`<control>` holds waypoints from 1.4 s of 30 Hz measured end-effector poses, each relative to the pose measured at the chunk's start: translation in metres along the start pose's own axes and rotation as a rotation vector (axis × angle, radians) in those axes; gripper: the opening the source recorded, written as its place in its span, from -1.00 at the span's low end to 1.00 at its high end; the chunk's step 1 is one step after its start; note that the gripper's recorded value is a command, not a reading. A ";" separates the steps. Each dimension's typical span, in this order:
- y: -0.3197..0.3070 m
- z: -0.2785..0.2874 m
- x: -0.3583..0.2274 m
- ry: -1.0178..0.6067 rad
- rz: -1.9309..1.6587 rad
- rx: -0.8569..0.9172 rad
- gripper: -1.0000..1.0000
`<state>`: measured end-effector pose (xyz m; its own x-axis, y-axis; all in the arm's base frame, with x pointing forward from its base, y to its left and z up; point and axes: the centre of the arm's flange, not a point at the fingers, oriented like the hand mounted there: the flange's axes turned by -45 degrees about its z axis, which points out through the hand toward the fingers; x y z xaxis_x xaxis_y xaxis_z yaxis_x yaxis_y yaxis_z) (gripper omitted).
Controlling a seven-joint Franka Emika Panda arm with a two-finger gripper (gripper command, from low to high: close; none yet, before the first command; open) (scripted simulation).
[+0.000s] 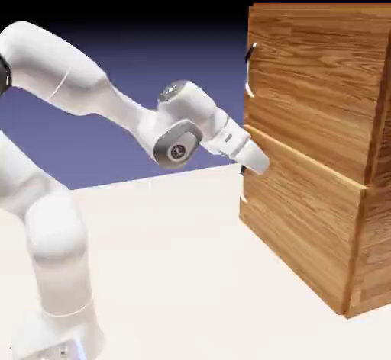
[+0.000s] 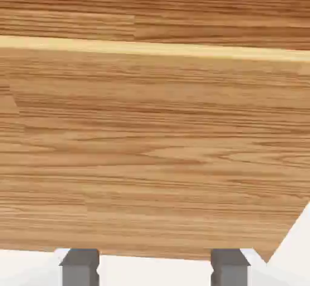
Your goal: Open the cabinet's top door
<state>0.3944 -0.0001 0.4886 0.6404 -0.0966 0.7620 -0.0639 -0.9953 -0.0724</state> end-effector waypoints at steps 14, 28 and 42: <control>-0.013 -0.092 0.102 0.366 0.726 0.106 0.00; -0.073 -0.156 0.144 0.579 1.368 0.424 0.00; -0.166 -0.147 0.140 0.521 1.958 0.809 0.00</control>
<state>0.3819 0.1524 0.7017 -0.0337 -0.8368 -0.5465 0.1396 0.5375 -0.8316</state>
